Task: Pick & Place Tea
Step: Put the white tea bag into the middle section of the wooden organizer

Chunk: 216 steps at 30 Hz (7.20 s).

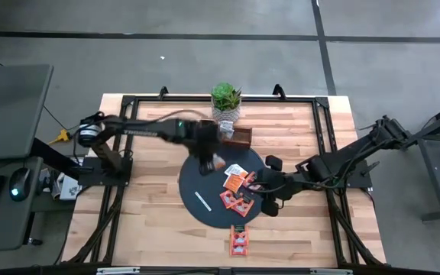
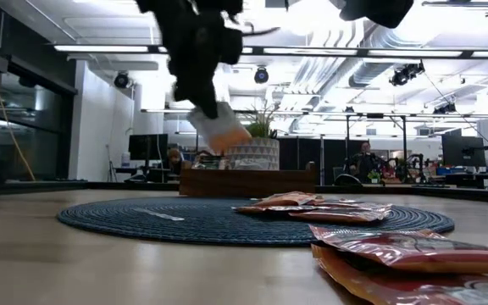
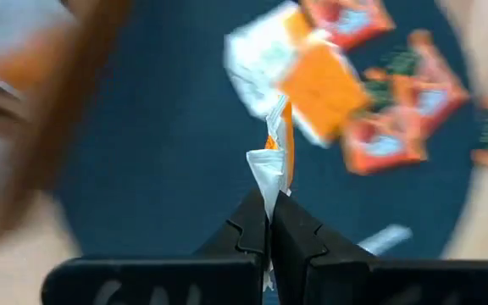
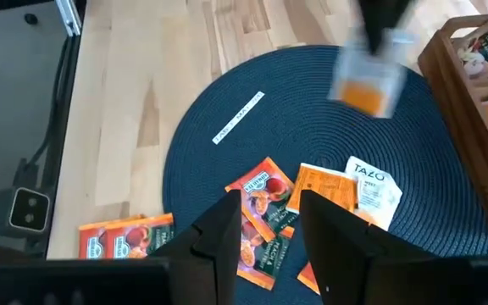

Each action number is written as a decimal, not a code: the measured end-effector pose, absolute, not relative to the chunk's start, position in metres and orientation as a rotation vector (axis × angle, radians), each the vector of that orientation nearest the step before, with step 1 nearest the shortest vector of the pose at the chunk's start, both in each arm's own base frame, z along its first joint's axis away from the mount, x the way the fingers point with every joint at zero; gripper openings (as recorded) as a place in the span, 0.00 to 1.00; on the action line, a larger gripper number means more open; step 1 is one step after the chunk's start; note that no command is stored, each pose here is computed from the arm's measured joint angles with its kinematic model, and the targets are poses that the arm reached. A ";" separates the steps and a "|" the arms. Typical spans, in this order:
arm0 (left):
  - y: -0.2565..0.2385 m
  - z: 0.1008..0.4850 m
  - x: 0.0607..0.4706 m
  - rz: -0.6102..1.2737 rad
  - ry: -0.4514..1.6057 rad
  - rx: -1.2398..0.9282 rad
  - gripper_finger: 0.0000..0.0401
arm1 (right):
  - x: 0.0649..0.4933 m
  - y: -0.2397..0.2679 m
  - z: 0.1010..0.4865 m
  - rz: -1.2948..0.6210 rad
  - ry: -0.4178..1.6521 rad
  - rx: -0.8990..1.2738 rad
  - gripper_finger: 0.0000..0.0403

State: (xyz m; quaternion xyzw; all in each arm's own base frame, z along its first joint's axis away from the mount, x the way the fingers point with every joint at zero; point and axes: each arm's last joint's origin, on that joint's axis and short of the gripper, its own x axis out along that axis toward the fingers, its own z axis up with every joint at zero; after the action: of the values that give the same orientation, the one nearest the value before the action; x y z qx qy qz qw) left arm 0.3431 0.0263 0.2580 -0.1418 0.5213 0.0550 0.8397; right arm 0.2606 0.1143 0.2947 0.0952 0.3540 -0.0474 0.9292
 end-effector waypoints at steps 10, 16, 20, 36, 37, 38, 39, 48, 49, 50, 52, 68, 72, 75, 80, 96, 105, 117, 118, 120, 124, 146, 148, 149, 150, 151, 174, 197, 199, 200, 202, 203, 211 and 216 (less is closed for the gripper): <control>0.090 0.295 0.369 0.134 1.085 0.195 0.00 | 0.261 0.110 0.296 -0.234 0.668 0.229 0.29; 0.101 0.278 0.389 0.084 1.216 0.347 0.00 | 0.262 0.109 0.296 -0.271 0.648 0.236 0.29; 0.101 0.261 0.405 0.079 1.290 0.435 0.00 | 0.262 0.109 0.297 -0.280 0.642 0.245 0.29; 0.105 0.259 0.414 0.062 1.333 0.520 0.00 | 0.261 0.107 0.296 -0.334 0.626 0.237 0.29; 0.105 0.259 0.414 0.060 1.333 0.521 0.00 | 0.261 0.107 0.296 -0.334 0.626 0.237 0.29; 0.104 0.259 0.414 0.055 1.331 0.517 0.00 | 0.261 0.107 0.296 -0.334 0.626 0.238 0.29; 0.104 0.259 0.414 0.051 1.330 0.514 0.00 | 0.261 0.107 0.296 -0.334 0.626 0.238 0.29; 0.105 0.253 0.419 0.035 1.326 0.527 0.00 | 0.261 0.107 0.296 -0.335 0.625 0.242 0.29; 0.106 0.249 0.420 0.032 1.335 0.526 0.00 | 0.261 0.107 0.296 -0.335 0.625 0.242 0.29; 0.106 0.247 0.420 0.033 1.347 0.527 0.00 | 0.261 0.107 0.296 -0.335 0.625 0.242 0.29; 0.106 0.246 0.421 0.046 1.346 0.536 0.00 | 0.261 0.107 0.296 -0.337 0.624 0.250 0.29; 0.117 0.224 0.424 0.081 1.436 0.534 0.00 | 0.261 0.107 0.296 -0.342 0.623 0.284 0.29; 0.120 0.221 0.422 0.082 1.451 0.517 0.00 | 0.261 0.107 0.296 -0.342 0.623 0.283 0.29; 0.120 0.222 0.423 0.075 1.439 0.510 0.00 | 0.261 0.107 0.296 -0.342 0.624 0.283 0.29; 0.120 0.222 0.424 0.067 1.427 0.514 0.00 | 0.261 0.107 0.296 -0.346 0.622 0.281 0.29; 0.120 0.222 0.426 0.107 1.403 0.499 0.34 | 0.260 0.107 0.296 -0.350 0.623 0.281 0.29; 0.120 0.235 0.422 0.183 1.385 0.486 0.42 | 0.259 0.107 0.295 -0.344 0.643 0.273 0.29; 0.104 0.270 0.406 0.173 1.284 0.207 0.35 | 0.255 0.105 0.277 -0.362 0.703 0.310 0.29; 0.101 0.273 0.407 0.175 1.255 0.192 0.33 | 0.254 0.105 0.272 -0.361 0.713 0.329 0.29; 0.093 0.277 0.410 0.167 1.223 0.167 0.30 | 0.253 0.106 0.261 -0.344 0.728 0.365 0.29; 0.072 0.280 0.409 0.145 1.225 0.155 0.24 | 0.254 0.108 0.243 -0.295 0.706 0.437 0.29; -0.034 0.220 0.397 0.011 1.332 -0.071 0.15 | 0.244 0.106 0.189 -0.153 0.567 0.536 0.01; -0.045 0.214 0.397 0.009 1.306 -0.088 0.15 | 0.245 0.106 0.188 -0.146 0.566 0.517 0.01; -0.051 0.211 0.395 0.009 1.317 -0.092 0.15 | 0.246 0.107 0.187 -0.147 0.564 0.511 0.00; -0.056 0.210 0.392 0.009 1.321 -0.095 0.15 | 0.247 0.107 0.185 -0.150 0.561 0.507 0.00; -0.061 0.210 0.391 0.004 1.309 -0.099 0.15 | 0.249 0.108 0.183 -0.154 0.561 0.505 0.00; -0.086 0.178 0.399 0.267 0.984 -0.440 0.15 | 0.268 0.114 0.119 -0.363 0.618 0.744 0.00; -0.071 0.177 0.403 0.389 0.913 -0.501 0.15 | 0.266 0.110 0.116 -0.446 0.635 0.813 0.00; -0.071 0.172 0.401 0.380 0.910 -0.511 0.15 | 0.266 0.109 0.118 -0.440 0.637 0.823 0.00; -0.071 0.168 0.400 0.384 0.914 -0.517 0.15 | 0.266 0.109 0.120 -0.438 0.632 0.827 0.00; -0.070 0.162 0.396 0.397 0.920 -0.531 0.15 | 0.265 0.107 0.125 -0.438 0.620 0.827 0.00; -0.070 0.158 0.394 0.404 0.925 -0.537 0.15 | 0.264 0.106 0.129 -0.440 0.616 0.819 0.00; -0.069 0.142 0.387 0.396 0.909 -0.589 0.15 | 0.265 0.077 0.154 -0.409 0.630 0.855 0.00; -0.068 0.136 0.383 0.422 0.897 -0.609 0.15 | 0.271 0.057 0.152 -0.411 0.672 0.949 0.00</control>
State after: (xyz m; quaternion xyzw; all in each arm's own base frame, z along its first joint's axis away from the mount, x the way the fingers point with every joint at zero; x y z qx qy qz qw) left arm 0.3828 -0.0678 0.1358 -0.2877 0.4235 0.1993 0.8356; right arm 0.2705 0.0569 0.1517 0.4452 0.3149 -0.1925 0.8158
